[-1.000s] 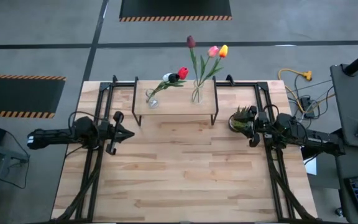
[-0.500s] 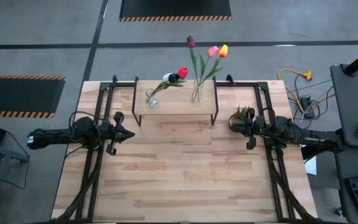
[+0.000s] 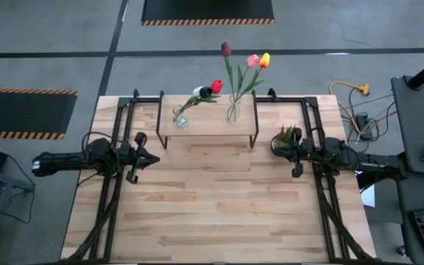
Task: Pick and place flowers into a vace then onto a shelf
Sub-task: Return to Home Position
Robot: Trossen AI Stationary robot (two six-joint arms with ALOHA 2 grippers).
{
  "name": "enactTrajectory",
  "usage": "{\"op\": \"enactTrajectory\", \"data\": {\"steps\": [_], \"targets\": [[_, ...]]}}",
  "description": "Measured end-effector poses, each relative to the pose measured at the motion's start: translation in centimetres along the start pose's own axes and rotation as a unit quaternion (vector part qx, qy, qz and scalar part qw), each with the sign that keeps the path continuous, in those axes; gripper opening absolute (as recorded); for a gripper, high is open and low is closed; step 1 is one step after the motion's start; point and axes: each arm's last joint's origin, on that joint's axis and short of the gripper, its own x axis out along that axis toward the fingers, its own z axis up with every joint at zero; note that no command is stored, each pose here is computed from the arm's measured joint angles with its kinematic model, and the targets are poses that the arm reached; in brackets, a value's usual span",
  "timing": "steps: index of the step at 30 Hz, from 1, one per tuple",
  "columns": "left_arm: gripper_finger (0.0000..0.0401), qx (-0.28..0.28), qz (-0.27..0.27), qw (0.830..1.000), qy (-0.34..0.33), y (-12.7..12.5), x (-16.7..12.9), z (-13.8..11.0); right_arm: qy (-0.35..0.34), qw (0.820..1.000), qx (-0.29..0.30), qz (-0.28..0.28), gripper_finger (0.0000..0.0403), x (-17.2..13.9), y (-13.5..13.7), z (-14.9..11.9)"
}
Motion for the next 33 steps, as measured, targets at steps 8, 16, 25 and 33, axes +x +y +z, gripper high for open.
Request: {"op": "enactTrajectory", "data": {"steps": [8,16,25,33], "targets": [[0.0001,-0.004,0.002,1.0,0.027,0.1,0.3,-0.5,0.0,0.999,-0.041,0.0,0.0011,0.0,0.0,0.0],[0.0001,-0.008,0.003,0.999,0.052,0.2,0.6,-0.9,0.0,0.999,-0.042,0.0,0.0011,0.0,0.0,0.0],[0.0001,-0.011,0.005,0.997,0.075,0.2,0.9,-1.4,0.0,0.999,-0.042,0.0,0.0011,0.0,0.0,0.0],[0.0001,-0.014,0.006,0.996,0.09,0.3,1.0,-1.7,0.0,0.999,-0.042,-0.001,0.0011,0.0,0.0,0.0]]}}
